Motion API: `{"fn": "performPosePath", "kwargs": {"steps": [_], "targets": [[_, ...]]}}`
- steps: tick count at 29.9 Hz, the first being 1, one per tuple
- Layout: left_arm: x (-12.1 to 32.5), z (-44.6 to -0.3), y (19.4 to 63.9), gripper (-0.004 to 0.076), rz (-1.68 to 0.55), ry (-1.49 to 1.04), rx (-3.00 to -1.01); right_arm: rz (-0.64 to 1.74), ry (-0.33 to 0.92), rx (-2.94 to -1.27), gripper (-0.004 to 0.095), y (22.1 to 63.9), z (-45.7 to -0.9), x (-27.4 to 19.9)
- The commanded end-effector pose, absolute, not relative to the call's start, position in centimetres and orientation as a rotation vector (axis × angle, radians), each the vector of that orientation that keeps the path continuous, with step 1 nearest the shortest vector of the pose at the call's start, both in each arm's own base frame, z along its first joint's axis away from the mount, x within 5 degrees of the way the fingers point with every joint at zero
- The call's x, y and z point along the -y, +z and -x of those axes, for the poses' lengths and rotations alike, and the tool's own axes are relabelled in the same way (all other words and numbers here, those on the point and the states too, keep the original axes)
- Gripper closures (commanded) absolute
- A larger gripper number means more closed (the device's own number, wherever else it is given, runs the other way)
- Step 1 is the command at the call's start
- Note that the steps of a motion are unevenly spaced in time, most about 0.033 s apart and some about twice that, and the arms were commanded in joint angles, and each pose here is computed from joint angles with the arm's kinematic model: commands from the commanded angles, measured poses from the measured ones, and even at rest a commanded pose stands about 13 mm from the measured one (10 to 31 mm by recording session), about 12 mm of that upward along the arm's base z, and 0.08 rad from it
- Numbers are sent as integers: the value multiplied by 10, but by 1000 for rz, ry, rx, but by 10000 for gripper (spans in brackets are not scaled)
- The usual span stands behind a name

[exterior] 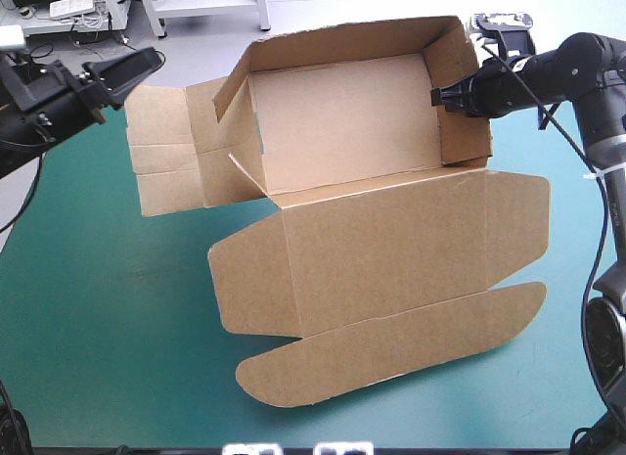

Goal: Fold the box

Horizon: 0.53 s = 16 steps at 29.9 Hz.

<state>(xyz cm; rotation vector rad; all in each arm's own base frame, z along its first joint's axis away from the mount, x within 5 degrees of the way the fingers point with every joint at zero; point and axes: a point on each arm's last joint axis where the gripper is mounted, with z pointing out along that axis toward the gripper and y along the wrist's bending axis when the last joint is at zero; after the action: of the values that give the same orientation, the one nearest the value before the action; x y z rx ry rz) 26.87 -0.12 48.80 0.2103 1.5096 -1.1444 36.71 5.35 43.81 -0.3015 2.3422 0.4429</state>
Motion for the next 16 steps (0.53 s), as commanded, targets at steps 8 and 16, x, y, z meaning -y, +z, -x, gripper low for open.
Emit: {"fn": "performPosePath", "kwargs": {"steps": [8, 16], "targets": [[-64, -260, 493, 734, 10, -818, -1600, 290, 540, -2173, 924, 483, -336, -59], [-83, -288, 448, 734, 46, -862, -1833, 298, 591, -2128, 924, 496, -322, -61]]}}
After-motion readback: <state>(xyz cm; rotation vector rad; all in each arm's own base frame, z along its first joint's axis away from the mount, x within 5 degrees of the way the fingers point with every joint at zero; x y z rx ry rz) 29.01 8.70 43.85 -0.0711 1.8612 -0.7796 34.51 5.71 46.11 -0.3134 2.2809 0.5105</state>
